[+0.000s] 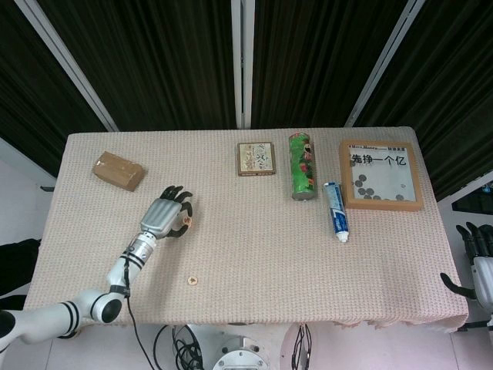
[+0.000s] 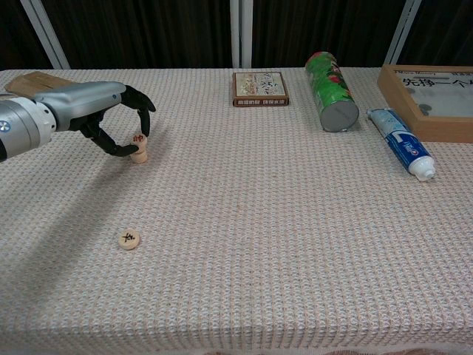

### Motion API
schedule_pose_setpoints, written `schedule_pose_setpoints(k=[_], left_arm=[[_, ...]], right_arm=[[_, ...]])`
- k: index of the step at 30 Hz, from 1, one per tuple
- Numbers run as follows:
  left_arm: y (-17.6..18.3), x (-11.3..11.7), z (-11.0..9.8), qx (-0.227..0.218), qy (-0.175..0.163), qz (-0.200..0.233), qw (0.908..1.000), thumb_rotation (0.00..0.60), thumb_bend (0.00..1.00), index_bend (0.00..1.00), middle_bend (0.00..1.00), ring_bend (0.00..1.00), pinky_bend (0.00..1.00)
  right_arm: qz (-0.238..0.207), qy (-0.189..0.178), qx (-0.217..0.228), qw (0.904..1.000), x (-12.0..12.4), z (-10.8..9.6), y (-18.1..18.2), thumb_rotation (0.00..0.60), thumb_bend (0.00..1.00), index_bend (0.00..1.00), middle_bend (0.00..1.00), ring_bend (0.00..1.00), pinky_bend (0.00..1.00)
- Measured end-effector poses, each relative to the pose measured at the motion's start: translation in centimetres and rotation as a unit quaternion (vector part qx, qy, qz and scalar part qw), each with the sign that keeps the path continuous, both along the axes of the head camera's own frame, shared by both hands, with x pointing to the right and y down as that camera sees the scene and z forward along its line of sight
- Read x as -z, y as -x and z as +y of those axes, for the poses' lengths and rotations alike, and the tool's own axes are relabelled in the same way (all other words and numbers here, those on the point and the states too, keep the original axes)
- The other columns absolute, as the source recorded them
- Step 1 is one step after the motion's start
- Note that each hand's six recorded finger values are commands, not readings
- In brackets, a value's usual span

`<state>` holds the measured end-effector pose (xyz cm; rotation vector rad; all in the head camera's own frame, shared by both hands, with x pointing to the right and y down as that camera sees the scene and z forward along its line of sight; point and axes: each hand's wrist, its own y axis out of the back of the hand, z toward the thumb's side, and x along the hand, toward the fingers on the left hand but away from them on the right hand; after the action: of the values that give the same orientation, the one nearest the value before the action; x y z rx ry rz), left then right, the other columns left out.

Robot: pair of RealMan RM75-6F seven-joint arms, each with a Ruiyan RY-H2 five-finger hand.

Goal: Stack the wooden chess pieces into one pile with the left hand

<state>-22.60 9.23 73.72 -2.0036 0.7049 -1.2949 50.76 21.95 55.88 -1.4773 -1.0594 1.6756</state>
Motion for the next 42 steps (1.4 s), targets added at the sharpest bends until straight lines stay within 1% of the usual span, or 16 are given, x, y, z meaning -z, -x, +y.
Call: schedule_pose_setpoints(k=[9, 28, 31, 36, 39, 42], left_arm=[[0.28, -0.12, 0.2, 0.002, 0.002, -0.002, 1.0, 0.6, 0.34, 0.47, 0.14, 0.0, 0.0], [0.55, -0.03, 0.27, 0.0, 0.004, 0.001, 1.0, 0.6, 0.34, 0.41, 0.14, 0.0, 0.0], [0.58, 0.1, 0.27, 0.0, 0.002, 0.002, 1.0, 0.6, 0.34, 0.37, 0.13, 0.0, 0.0], [0.6, 0.47, 0.22, 0.0, 0.002, 0.006, 1.0, 0.6, 0.34, 0.25, 0.12, 0.0, 0.0], [0.63, 0.62, 0.27, 0.001, 0.013, 0.009, 0.9999, 0.6, 0.35, 0.23, 0.11, 0.0, 0.0], [0.5, 0.8, 0.58, 0.003, 0.038, 0.016, 0.9991, 0.6, 0.34, 0.22, 0.06, 0.0, 0.0]], right_arm=[[-0.001, 0.001, 0.003, 1.0, -0.09, -0.05, 0.29, 0.534, 0.17, 0.0, 0.0, 0.0, 0.0], [0.0, 0.003, 0.003, 1.0, -0.17, -0.09, 0.41, 0.536, 0.17, 0.0, 0.0, 0.0, 0.0], [0.0, 0.002, 0.002, 1.0, -0.14, -0.08, 0.37, 0.537, 0.17, 0.0, 0.0, 0.0, 0.0], [0.0, 0.003, 0.003, 1.0, -0.2, -0.07, 0.4, 0.536, 0.17, 0.0, 0.0, 0.0, 0.0], [-0.001, 0.002, 0.002, 1.0, -0.24, -0.08, 0.4, 0.537, 0.17, 0.0, 0.0, 0.0, 0.0], [-0.001, 0.003, 0.002, 1.0, -0.28, -0.06, 0.34, 0.537, 0.17, 0.0, 0.0, 0.0, 0.0]])
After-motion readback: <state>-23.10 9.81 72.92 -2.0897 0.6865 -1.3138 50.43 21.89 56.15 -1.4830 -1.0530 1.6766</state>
